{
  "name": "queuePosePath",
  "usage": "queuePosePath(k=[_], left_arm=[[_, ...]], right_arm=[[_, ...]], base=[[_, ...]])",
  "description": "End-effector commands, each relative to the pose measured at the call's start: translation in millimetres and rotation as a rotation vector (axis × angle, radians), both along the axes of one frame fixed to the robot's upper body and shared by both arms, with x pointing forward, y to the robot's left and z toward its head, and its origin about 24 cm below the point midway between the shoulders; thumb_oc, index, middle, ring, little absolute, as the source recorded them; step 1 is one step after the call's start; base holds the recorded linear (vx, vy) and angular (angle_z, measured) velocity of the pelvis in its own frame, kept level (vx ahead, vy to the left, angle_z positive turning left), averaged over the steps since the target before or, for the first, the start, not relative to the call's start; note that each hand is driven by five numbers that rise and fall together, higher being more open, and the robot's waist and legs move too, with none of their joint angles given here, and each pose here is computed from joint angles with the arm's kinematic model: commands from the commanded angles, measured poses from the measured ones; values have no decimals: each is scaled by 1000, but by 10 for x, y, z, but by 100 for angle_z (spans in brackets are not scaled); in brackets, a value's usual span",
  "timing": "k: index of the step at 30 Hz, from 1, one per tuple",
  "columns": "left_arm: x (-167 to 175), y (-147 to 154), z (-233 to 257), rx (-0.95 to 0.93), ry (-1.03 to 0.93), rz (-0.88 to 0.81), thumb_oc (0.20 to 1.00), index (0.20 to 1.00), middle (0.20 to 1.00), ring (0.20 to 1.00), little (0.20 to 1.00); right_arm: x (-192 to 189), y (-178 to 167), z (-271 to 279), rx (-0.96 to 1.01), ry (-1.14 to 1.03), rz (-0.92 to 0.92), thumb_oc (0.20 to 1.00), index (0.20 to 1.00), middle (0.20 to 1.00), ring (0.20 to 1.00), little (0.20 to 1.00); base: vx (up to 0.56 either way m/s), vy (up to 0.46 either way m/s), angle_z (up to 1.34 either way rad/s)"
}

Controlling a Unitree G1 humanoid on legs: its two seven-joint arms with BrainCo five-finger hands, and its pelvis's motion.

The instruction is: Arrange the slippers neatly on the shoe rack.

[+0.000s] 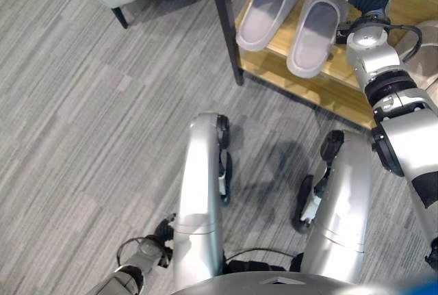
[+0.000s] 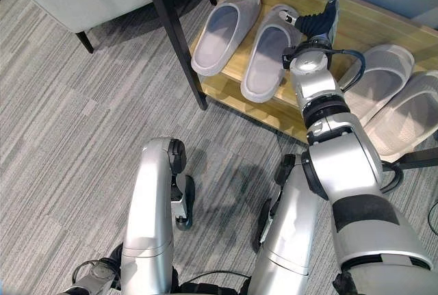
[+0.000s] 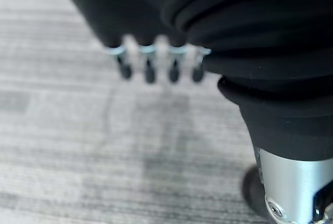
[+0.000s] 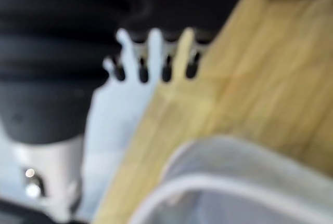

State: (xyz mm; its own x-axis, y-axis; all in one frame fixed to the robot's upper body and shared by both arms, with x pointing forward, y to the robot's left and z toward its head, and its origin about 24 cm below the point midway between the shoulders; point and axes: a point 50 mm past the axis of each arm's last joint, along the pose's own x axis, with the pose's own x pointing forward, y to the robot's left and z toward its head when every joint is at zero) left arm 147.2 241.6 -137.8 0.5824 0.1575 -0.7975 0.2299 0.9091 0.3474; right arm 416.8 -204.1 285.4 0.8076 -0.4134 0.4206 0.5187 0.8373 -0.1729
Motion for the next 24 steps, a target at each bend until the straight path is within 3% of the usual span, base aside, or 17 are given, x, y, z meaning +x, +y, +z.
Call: queuePosePath(k=[1,10,19,24], left_arm=[[-189,-33,-46,18,18,-57,1000,1000,1000,1000,1000],[-256,-103,-88,16,32,-47,1000,1000,1000,1000,1000],[-234,-84,-60,33,5,-71,1000,1000,1000,1000,1000],[-259,-74,-58,40,3,-88,1000,1000,1000,1000,1000]], right_arm=[[-211,-75,261,-17,-251,43,1000,1000,1000,1000,1000],[-468,-129,-164,15,-325,83,1000,1000,1000,1000,1000],[-640,15,-358,-100,-339,183,1000,1000,1000,1000,1000],[-690,165,-299,-264,-352,237,1000,1000,1000,1000,1000]], base=[[0,0,0],[0,0,0],[-1,-1,-1],[0,0,0]])
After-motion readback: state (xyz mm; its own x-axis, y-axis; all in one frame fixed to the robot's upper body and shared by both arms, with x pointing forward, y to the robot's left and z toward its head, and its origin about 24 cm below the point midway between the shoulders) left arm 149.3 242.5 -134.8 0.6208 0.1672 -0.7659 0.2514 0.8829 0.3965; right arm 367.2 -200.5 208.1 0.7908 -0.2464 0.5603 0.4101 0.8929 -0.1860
